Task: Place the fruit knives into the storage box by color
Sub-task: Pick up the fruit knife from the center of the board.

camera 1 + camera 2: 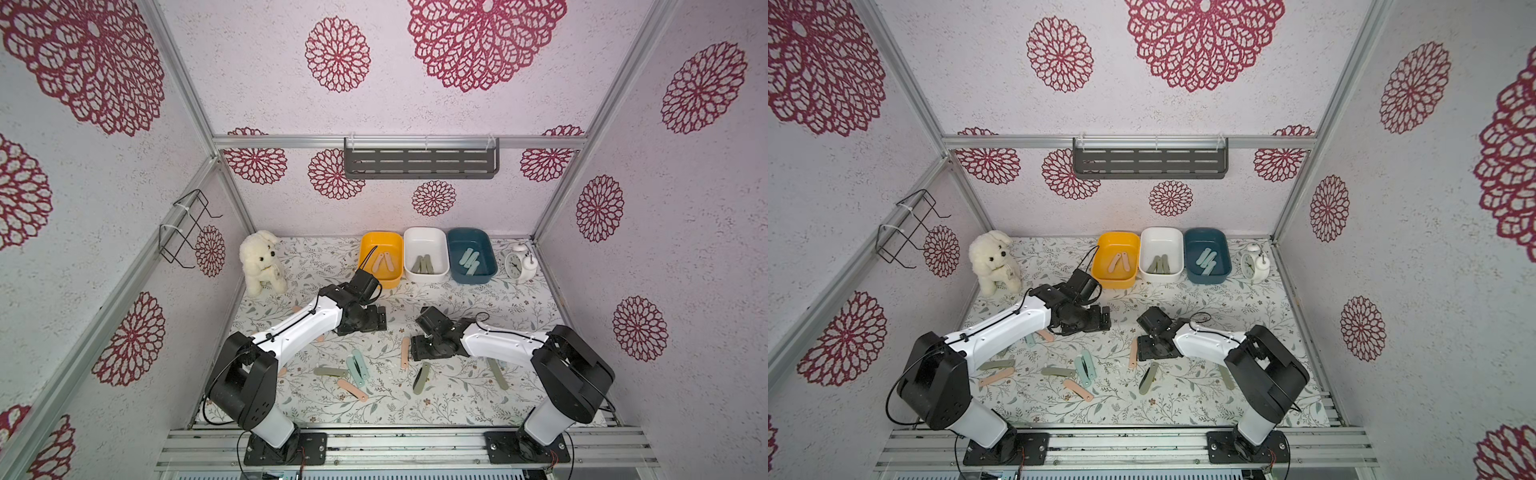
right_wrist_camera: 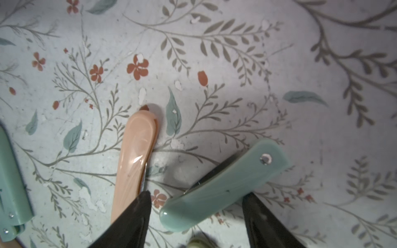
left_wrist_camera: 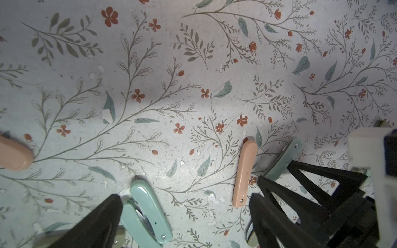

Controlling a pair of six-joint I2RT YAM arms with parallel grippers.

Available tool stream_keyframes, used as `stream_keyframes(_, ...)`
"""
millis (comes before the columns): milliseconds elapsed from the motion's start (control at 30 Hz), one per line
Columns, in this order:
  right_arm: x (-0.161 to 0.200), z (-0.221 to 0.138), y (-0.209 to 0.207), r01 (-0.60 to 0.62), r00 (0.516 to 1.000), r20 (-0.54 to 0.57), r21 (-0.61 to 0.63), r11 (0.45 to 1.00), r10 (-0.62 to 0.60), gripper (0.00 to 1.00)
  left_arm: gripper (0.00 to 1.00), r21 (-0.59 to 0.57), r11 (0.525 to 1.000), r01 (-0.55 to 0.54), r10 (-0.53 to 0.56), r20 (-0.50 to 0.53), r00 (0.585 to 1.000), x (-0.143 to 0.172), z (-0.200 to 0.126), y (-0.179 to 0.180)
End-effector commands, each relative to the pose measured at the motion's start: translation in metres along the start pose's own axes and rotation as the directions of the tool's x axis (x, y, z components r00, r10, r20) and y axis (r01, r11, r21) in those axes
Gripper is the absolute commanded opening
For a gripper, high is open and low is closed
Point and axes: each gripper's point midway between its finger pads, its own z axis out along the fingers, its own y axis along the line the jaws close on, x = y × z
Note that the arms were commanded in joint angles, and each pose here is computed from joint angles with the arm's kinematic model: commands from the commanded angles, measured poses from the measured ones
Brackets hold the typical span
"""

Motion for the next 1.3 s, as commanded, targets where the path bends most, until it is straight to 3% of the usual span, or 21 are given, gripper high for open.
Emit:
stream_keyframes(0, -0.01, 0.003, 0.0, 0.064, 0.998, 0.007, 0.029, 0.998, -0.064, 0.7, 0.97, 0.03, 1.0, -0.01, 0.009, 0.036, 0.999, -0.009, -0.006, -0.002)
stream_keyframes(333, -0.019, 0.003, -0.011, 0.188, 0.982, -0.018, 0.179, 0.966, -0.188, 0.5, 0.97, 0.036, 0.999, -0.005, 0.004, 0.028, 1.0, -0.019, -0.003, 0.005)
stream_keyframes(600, 0.007, 0.0, -0.032, 0.245, 0.969, -0.11, 0.284, 0.927, -0.223, 0.54, 0.97, 0.038, 0.999, -0.004, 0.003, 0.017, 1.0, -0.025, -0.001, 0.008)
stream_keyframes(933, 0.02, 0.002, -0.018, 0.187, 0.978, -0.129, 0.185, 0.965, -0.165, 0.48, 0.97, 0.036, 0.999, 0.001, -0.001, 0.024, 1.0, -0.028, -0.005, 0.011)
stream_keyframes(1267, 0.039, 0.0, -0.02, 0.142, 0.978, -0.178, 0.176, 0.974, -0.11, 0.37, 0.97, 0.032, 0.999, 0.003, -0.004, 0.03, 1.0, -0.03, -0.007, 0.013)
